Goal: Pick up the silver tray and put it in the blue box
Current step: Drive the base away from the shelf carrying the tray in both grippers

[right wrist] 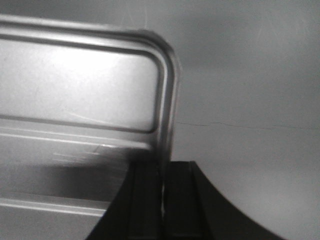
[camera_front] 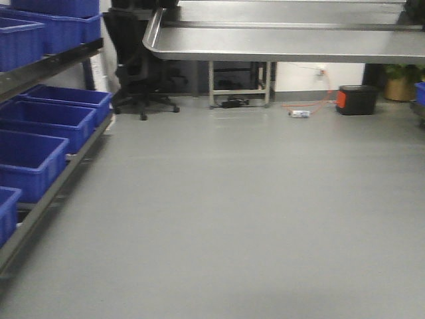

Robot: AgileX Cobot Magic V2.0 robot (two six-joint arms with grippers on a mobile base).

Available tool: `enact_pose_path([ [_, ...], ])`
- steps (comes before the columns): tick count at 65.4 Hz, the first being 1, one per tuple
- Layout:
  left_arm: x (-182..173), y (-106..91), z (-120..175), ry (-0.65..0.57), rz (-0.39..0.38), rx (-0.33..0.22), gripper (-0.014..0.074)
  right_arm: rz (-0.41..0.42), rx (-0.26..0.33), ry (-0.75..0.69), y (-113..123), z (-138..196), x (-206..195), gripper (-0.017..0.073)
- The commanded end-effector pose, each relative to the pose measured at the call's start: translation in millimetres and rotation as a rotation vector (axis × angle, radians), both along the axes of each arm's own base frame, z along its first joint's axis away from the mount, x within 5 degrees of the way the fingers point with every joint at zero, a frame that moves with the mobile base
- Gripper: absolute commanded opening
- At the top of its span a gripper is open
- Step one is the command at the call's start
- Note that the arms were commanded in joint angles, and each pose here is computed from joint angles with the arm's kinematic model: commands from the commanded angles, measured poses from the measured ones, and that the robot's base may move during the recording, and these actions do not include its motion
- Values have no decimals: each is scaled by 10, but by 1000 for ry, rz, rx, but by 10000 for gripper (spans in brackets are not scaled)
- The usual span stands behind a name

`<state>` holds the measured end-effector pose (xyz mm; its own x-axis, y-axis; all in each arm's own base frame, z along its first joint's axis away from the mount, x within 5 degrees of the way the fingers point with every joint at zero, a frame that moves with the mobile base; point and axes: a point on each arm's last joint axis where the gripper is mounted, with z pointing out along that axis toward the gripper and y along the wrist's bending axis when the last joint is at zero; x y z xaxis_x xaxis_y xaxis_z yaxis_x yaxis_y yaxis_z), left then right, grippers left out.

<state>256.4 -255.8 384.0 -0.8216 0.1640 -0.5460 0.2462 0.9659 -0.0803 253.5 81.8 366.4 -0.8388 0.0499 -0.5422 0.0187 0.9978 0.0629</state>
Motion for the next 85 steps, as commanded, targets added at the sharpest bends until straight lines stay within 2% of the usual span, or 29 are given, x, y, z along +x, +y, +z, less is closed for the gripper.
enact_pose_path([
  [1,-54,116,256,-90,-7,-8,-105,11,-27,-133,-66,242,-26,59],
  [85,-55,115,256,-89,-8,-9,-105,11,-27,-133,-66,241,-27,59],
])
